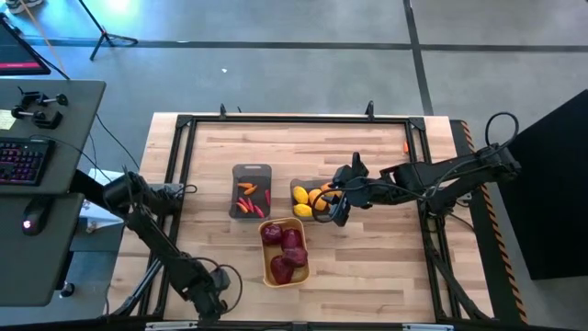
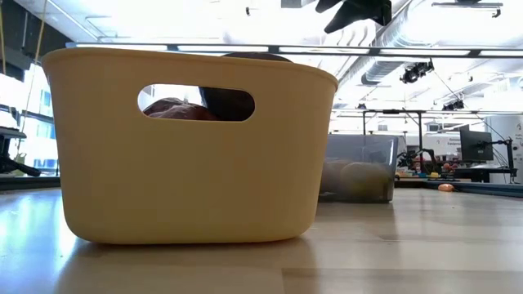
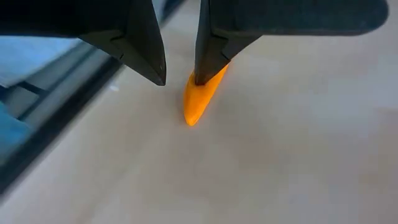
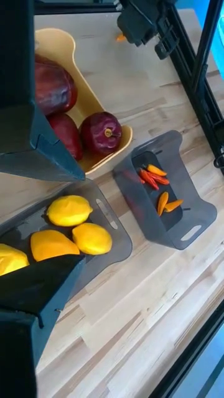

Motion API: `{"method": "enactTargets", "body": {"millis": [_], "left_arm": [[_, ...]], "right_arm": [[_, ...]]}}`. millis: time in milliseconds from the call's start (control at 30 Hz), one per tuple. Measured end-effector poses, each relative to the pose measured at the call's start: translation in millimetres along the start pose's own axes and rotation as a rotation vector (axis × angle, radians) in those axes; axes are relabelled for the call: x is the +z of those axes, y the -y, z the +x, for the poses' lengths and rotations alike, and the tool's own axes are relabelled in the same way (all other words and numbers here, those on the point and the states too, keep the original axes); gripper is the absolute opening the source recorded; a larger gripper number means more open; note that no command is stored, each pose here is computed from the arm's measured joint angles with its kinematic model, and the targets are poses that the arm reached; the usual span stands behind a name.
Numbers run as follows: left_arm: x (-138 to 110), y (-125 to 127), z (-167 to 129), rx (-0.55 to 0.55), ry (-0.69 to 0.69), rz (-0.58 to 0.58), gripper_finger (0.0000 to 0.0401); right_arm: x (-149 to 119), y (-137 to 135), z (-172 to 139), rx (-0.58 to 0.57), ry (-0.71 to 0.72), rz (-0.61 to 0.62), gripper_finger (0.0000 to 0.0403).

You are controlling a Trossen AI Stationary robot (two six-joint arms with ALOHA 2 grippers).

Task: Sort produce into baskets
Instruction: Put the yellow chili pepper into the left black bin

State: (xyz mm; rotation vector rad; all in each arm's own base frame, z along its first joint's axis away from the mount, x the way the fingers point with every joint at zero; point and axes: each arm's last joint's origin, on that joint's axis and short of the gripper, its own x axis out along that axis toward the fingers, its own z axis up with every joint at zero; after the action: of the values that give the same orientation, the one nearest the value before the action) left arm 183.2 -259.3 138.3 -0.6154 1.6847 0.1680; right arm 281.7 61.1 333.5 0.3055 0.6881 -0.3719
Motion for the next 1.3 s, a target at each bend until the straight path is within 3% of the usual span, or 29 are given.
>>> {"method": "enactTargets", "body": {"millis": [367,567,1200,1300], "left_arm": [[6.5,-10.3,-30.2,0.014,0.078,0.051,0.0075],[7.1,-17.0,-24.8,0.065,0.103,0.104,0.0075],[-0.1,-15.3,-19.0,0.072,0.114,0.251,0.0075],[1.5,-20.2,-11.5,0.116,0.094,0.247,0.0075]], "right_arm": [[0.3,0.3,0.0,-0.012,0.009,0.000,0.0193],[0.2,0.5,0.2,-0.012,0.008,0.001,0.0193],[0.9,1.4,0.1,-0.047,0.033,0.000,0.0193],[0.8,1.5,0.1,-0.047,0.032,0.000,0.0193]]}}
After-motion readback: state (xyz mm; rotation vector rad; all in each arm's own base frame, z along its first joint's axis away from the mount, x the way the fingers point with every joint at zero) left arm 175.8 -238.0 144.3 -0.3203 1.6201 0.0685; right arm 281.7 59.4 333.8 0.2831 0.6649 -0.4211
